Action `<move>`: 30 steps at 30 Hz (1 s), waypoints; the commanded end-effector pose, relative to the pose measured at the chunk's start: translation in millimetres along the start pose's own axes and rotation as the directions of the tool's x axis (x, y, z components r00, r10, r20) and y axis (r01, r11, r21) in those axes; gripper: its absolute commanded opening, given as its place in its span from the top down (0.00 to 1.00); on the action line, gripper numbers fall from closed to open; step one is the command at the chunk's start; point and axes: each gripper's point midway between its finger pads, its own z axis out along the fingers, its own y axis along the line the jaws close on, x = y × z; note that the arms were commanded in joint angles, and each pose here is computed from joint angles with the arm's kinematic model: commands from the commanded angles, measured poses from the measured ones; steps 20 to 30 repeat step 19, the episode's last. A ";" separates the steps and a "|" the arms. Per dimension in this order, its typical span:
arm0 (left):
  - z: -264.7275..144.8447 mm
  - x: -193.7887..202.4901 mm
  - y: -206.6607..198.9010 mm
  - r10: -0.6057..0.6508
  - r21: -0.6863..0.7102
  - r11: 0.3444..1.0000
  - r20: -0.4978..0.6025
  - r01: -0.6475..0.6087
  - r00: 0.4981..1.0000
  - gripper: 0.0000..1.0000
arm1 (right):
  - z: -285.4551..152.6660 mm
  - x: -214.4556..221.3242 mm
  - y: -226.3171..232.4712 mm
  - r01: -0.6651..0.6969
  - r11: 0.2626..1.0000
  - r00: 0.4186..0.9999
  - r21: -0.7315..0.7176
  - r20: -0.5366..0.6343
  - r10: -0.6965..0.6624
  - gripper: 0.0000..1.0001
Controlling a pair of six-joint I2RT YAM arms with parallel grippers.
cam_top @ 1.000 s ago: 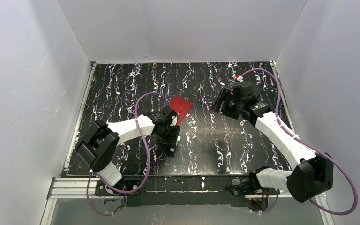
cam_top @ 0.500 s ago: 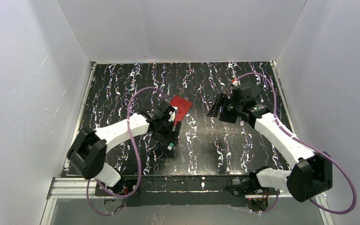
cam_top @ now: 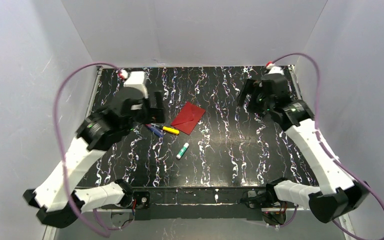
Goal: Place the letter into the envelope and seal it
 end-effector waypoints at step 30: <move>-183.6 -31.1 133.3 0.048 -0.175 0.984 0.390 0.023 0.920 0.02 | -224.5 -155.4 -43.2 -0.138 0.982 0.714 0.129 0.700 0.009 0.01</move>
